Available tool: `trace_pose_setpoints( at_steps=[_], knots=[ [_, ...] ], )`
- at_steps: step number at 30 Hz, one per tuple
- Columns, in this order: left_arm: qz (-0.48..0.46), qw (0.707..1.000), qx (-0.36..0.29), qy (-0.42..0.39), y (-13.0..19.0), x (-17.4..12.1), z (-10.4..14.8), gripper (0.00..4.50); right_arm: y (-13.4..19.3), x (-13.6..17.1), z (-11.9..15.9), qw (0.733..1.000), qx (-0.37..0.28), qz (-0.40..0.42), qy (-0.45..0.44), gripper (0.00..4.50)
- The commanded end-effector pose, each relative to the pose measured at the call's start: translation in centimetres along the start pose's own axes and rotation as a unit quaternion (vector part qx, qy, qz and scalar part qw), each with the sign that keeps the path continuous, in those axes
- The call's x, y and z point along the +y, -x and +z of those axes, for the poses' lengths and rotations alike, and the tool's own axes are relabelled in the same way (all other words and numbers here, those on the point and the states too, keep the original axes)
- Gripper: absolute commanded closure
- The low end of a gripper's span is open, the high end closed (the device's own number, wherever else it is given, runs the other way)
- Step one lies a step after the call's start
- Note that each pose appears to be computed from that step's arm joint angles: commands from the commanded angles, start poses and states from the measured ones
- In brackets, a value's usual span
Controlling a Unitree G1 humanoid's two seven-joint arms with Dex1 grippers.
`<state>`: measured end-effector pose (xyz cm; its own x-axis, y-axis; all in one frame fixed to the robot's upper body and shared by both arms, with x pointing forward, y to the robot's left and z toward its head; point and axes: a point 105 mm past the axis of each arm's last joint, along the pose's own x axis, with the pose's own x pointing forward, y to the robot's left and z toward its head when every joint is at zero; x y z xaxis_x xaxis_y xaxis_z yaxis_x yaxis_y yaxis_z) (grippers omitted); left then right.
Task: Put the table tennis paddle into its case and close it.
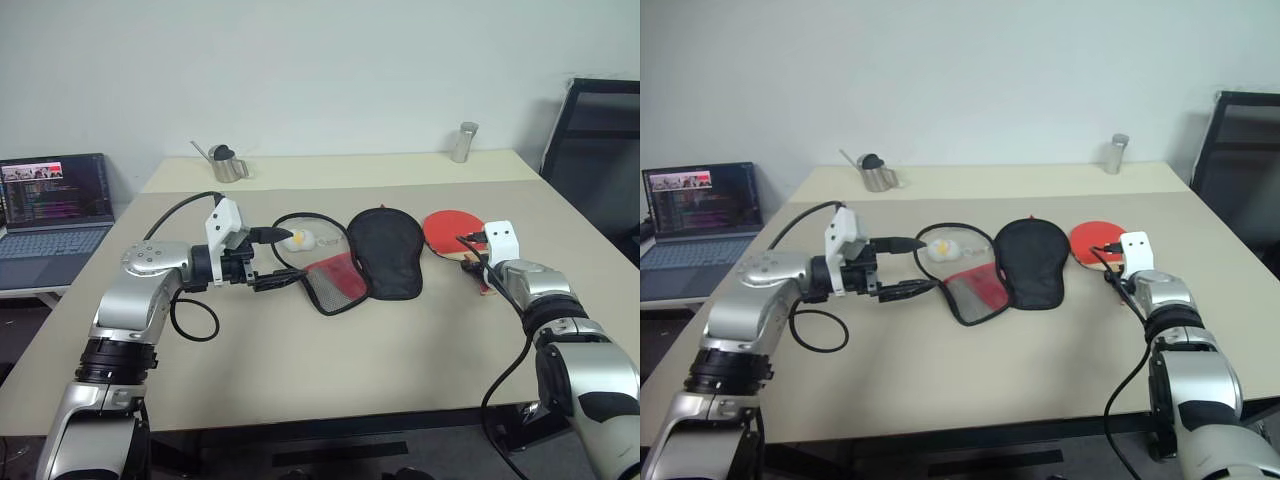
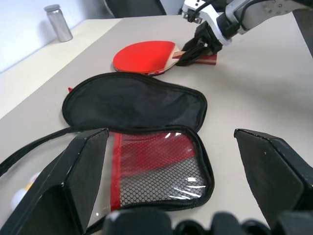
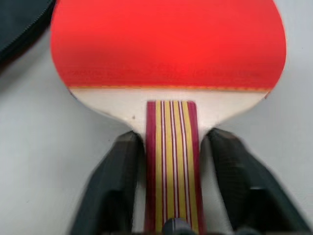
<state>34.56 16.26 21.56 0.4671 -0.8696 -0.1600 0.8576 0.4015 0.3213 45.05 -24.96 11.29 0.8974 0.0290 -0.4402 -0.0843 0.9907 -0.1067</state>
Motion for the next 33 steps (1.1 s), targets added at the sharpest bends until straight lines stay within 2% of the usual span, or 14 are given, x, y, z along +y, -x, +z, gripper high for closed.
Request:
trace_pose_setpoints(
  at_steps=[1, 10, 23, 27, 33],
  knots=[
    [0.013, 0.999, -0.015, -0.028, 0.7, 0.2, 1.7, 0.00, -0.1, 0.4, 0.8, 1.000, -0.015, 0.003, 0.002, 3.34],
    [0.025, 0.999, -0.016, -0.024, 1.0, 0.1, 1.7, 0.00, 0.5, -0.2, 3.2, 0.999, -0.052, -0.004, -0.010, 3.35],
    [0.026, 0.999, -0.014, -0.028, 1.1, 0.6, 1.8, 0.00, 3.2, -1.3, 8.4, 0.992, -0.127, 0.006, -0.002, 3.35],
    [0.030, 0.999, -0.009, -0.034, 1.4, 1.1, 1.7, 0.00, 4.6, 0.5, 10.2, 0.987, -0.154, 0.036, -0.004, 3.35],
    [0.033, 0.999, -0.010, -0.037, 1.7, 1.3, 1.7, 0.00, 6.2, 4.3, 10.8, 0.982, -0.170, 0.081, -0.008, 3.35]
  ],
)
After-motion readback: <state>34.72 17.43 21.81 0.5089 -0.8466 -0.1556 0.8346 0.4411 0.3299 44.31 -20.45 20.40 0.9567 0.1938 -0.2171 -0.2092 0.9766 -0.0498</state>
